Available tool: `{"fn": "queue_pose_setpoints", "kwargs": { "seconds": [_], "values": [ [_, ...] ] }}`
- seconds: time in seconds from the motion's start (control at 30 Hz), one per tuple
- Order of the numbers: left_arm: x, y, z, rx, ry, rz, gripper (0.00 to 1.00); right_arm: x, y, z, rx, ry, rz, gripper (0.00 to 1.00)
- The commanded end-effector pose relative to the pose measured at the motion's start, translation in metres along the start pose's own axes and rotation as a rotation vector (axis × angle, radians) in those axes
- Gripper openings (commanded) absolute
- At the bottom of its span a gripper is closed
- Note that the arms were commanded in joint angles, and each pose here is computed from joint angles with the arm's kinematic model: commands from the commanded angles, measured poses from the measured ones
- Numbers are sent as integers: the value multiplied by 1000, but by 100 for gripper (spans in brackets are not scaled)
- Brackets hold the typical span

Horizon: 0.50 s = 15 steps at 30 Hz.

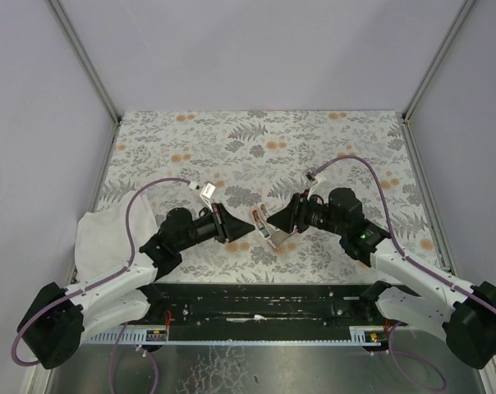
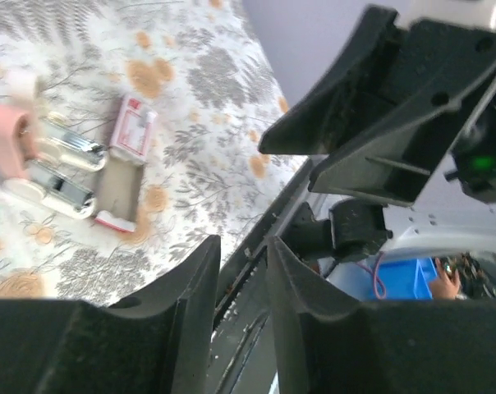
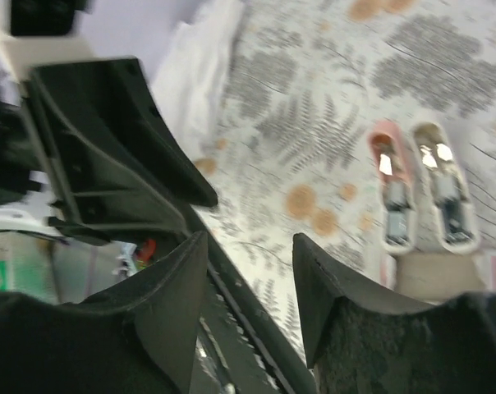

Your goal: Load the staples into the stapler

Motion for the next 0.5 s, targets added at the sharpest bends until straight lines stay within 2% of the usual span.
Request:
{"fn": "queue_pose_setpoints", "kwargs": {
  "seconds": [0.0, 0.07, 0.13, 0.33, 0.47],
  "values": [
    [3, 30, 7, 231, -13, -66, 38, 2, -19, 8, -195, -19, 123, 53],
    [5, 45, 11, 324, -7, -54, 49, 0, -27, 9, -254, -11, 141, 54],
    [5, 66, 17, 452, 8, -25, 54, -3, -33, 10, -284, -7, 143, 54],
    [2, 103, 33, 781, 45, -35, 56, -7, -39, 10, -299, 1, 142, 54],
    [-2, 111, 44, 901, 57, -41, 56, -9, -42, 10, -304, 12, 148, 54]
  ]
}}
Point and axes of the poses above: each gripper's point midway between its finger pads, its own z axis back along the fingers, its own y axis along the line the jaws close on, x = y × z, the point moved 9 cm from there along z, back along the fingers, and after that the axes turned 12 degrees about -z, right-handed, at the moved point
